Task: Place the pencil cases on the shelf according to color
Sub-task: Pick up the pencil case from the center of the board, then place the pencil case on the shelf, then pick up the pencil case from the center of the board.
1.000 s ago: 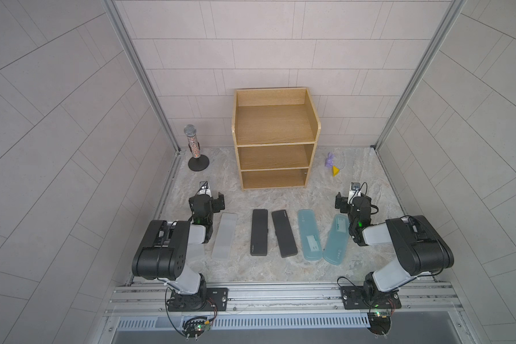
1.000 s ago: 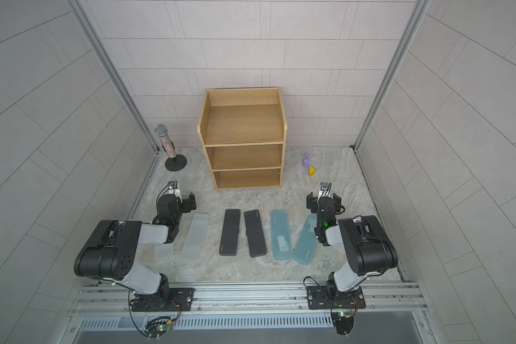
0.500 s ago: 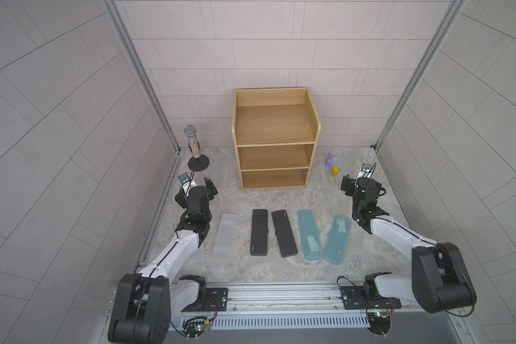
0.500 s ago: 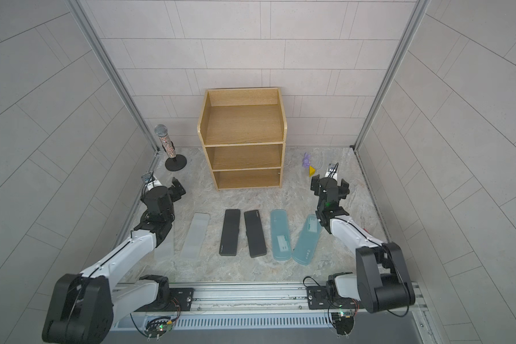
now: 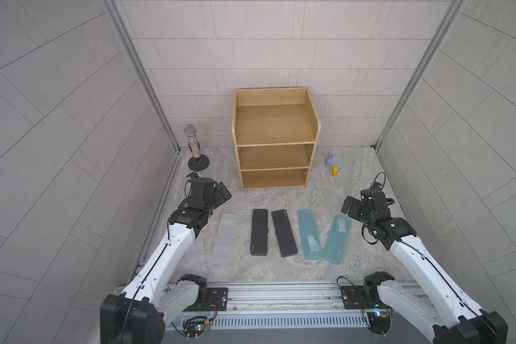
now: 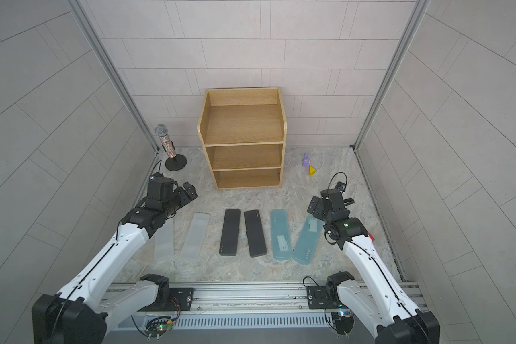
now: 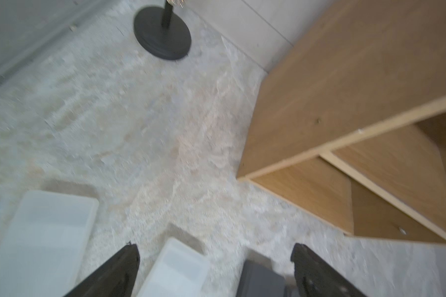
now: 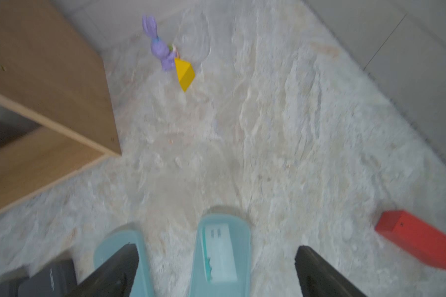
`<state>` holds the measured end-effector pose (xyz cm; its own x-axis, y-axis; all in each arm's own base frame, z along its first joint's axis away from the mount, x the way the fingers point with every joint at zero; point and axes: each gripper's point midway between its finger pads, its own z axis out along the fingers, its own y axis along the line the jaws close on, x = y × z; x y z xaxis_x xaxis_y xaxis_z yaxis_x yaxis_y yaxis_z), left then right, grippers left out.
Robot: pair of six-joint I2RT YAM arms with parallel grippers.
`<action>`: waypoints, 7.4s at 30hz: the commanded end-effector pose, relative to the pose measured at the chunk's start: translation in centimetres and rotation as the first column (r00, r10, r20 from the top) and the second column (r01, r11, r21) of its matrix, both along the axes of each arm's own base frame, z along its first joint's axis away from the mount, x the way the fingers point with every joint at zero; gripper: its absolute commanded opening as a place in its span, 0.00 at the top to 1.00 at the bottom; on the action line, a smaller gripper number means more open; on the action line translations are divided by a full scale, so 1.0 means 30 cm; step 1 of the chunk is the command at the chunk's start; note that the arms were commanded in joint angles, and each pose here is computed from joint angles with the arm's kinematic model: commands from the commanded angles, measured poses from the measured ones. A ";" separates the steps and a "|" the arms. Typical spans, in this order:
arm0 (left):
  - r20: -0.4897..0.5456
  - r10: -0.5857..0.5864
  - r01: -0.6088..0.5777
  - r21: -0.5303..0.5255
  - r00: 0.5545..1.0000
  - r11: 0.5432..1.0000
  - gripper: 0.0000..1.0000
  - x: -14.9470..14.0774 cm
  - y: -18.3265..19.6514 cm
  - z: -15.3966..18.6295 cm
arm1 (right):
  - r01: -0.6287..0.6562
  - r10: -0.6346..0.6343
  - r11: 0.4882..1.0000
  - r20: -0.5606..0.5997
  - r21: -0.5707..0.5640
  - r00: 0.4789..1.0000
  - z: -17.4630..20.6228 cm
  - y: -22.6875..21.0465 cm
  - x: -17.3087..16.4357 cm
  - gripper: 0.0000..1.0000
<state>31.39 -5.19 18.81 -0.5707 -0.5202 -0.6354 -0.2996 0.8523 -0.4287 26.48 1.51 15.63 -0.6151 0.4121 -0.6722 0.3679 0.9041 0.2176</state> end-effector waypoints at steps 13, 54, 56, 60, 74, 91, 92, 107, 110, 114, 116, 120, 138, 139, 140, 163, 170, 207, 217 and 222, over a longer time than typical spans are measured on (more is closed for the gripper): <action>-0.233 -0.271 0.272 -0.030 0.934 0.962 0.00 -0.180 -0.153 -0.128 | -0.020 0.010 1.000 -0.353 -0.024 0.936 -0.315 0.148 -0.292 0.00; -0.215 -0.360 0.344 -0.108 0.908 0.933 0.00 -0.162 -0.227 -0.119 | -0.071 0.068 0.997 -0.556 0.016 0.828 -0.547 0.246 -0.373 0.10; -0.211 -0.360 0.344 -0.108 0.909 0.933 0.00 -0.162 -0.227 -0.116 | -0.060 0.058 0.998 -0.560 0.014 0.826 -0.562 0.239 -0.385 0.10; -0.203 -0.367 0.350 -0.115 0.908 0.929 0.00 -0.162 -0.233 -0.111 | -0.059 0.041 0.998 -0.562 -0.013 0.826 -0.562 0.225 -0.393 0.12; -0.193 -0.384 0.363 -0.135 0.903 0.922 0.00 -0.161 -0.250 -0.110 | -0.068 0.058 0.998 -0.533 0.000 0.844 -0.537 0.216 -0.393 0.26; -0.192 -0.394 0.372 -0.141 0.899 0.917 0.00 -0.156 -0.259 -0.111 | -0.138 0.107 0.989 -0.395 -0.051 0.913 -0.261 0.207 -0.315 0.47; -0.187 -0.396 0.374 -0.140 0.899 0.917 0.00 -0.158 -0.259 -0.106 | -0.151 0.123 0.987 -0.383 -0.045 0.916 -0.240 0.217 -0.308 0.47; -0.088 -0.453 0.448 -0.069 0.887 0.891 0.00 -0.136 -0.278 0.087 | -0.439 0.418 0.898 -0.250 -0.030 0.873 0.093 0.476 -0.213 0.48; -0.065 -0.465 0.461 -0.062 0.883 0.885 0.00 -0.125 -0.286 0.129 | -0.495 0.479 0.869 -0.232 -0.011 0.847 0.159 0.545 -0.196 0.48; -0.029 -0.481 0.479 -0.062 0.876 0.876 0.00 -0.098 -0.306 0.188 | -0.550 0.539 0.835 -0.180 -0.013 0.823 0.273 0.609 -0.155 0.49; -0.029 -0.497 0.494 -0.066 0.867 0.867 0.00 -0.083 -0.321 0.203 | -0.566 0.556 0.824 -0.148 -0.031 0.818 0.327 0.627 -0.130 0.49; -0.023 -0.507 0.506 -0.050 0.862 0.861 0.00 -0.050 -0.330 0.236 | -0.588 0.581 0.807 -0.101 -0.064 0.808 0.439 0.659 -0.068 0.49; 0.017 -0.548 0.546 -0.118 0.837 0.830 0.00 0.032 -0.391 0.212 | -0.529 0.538 0.840 0.063 -0.123 0.840 0.744 0.697 0.420 0.50; 0.019 -0.544 0.542 -0.116 0.839 0.832 0.00 0.031 -0.389 0.211 | -0.531 0.540 0.839 0.071 -0.117 0.838 0.749 0.701 0.445 0.50; 0.017 -0.541 0.539 -0.117 0.841 0.834 0.00 0.031 -0.386 0.205 | -0.535 0.544 0.837 0.079 -0.111 0.835 0.749 0.706 0.475 0.50; 0.003 -0.545 0.540 -0.128 0.839 0.832 0.00 0.015 -0.385 0.176 | -0.401 0.427 0.901 0.169 -0.167 0.888 0.746 0.611 0.769 0.42; -0.001 -0.549 0.545 -0.126 0.836 0.829 0.00 0.010 -0.385 0.175 | -0.405 0.434 0.897 0.173 -0.177 0.884 0.736 0.611 0.798 0.19; -0.187 -0.376 0.370 -0.070 0.908 0.927 0.00 -0.212 -0.276 -0.116 | -0.400 0.400 0.917 -0.024 -0.005 0.916 0.086 0.371 -0.159 0.00; -0.230 -0.326 0.321 -0.060 0.917 0.945 0.00 -0.250 -0.275 -0.236 | -0.428 0.436 0.900 -0.148 0.087 0.888 -0.175 0.490 -0.230 0.00; -0.237 -0.319 0.317 -0.048 0.917 0.947 0.00 -0.256 -0.282 -0.253 | -0.439 0.450 0.893 -0.217 0.097 0.866 -0.302 0.522 -0.247 0.00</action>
<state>23.32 -13.97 11.37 -0.8600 -0.2682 -0.4341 -0.0850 0.9142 -0.3963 18.56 15.76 6.95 -0.8761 0.0421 -0.4803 -0.0433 0.9853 0.1653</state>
